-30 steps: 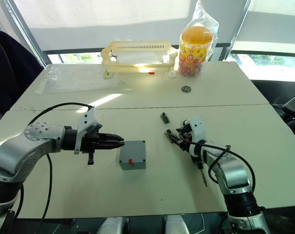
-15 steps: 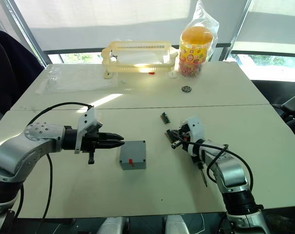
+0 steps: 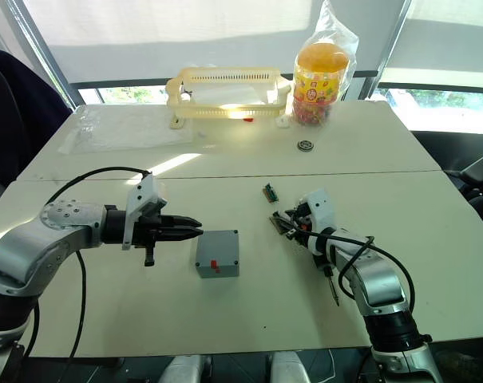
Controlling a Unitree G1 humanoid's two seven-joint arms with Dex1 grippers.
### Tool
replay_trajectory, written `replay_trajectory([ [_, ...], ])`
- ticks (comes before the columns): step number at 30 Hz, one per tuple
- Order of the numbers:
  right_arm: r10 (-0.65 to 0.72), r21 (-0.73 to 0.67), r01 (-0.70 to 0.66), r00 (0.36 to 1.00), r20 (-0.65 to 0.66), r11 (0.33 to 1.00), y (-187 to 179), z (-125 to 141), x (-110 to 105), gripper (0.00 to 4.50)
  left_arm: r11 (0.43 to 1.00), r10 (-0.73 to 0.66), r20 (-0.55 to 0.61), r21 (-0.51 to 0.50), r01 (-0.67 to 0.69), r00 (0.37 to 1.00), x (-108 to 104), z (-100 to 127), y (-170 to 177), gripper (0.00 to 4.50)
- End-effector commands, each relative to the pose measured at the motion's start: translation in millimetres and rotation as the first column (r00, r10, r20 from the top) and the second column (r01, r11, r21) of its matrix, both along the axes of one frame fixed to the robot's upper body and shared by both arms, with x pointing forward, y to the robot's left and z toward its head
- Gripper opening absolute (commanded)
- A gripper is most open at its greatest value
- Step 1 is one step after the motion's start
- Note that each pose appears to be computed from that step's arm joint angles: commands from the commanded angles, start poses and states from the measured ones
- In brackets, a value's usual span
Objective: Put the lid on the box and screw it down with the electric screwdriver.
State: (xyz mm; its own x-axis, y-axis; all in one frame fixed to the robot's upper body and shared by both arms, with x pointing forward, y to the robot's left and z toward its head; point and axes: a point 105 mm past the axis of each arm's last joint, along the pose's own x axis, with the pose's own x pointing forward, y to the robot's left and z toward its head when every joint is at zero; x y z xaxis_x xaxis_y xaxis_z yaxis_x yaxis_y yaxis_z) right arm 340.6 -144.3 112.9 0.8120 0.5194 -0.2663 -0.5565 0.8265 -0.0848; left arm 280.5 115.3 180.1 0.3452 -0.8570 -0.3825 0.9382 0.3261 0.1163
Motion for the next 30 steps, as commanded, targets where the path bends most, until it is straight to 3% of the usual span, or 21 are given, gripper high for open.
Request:
replay_trajectory([
  [1, 0.017, -0.004, -0.017, 0.997, 0.073, 1.000, 1, 20, -3, 1.83, 1.000, -0.019, 0.034, 0.000, 0.019, 0.999, -2, 5, -3, 0.67],
  [30, 0.011, -0.037, -0.010, 1.000, 0.026, 0.999, -2, 0, 2, 1.83, 1.000, -0.010, 0.026, -0.008, 0.010, 1.000, -2, 2, -5, 0.67],
])
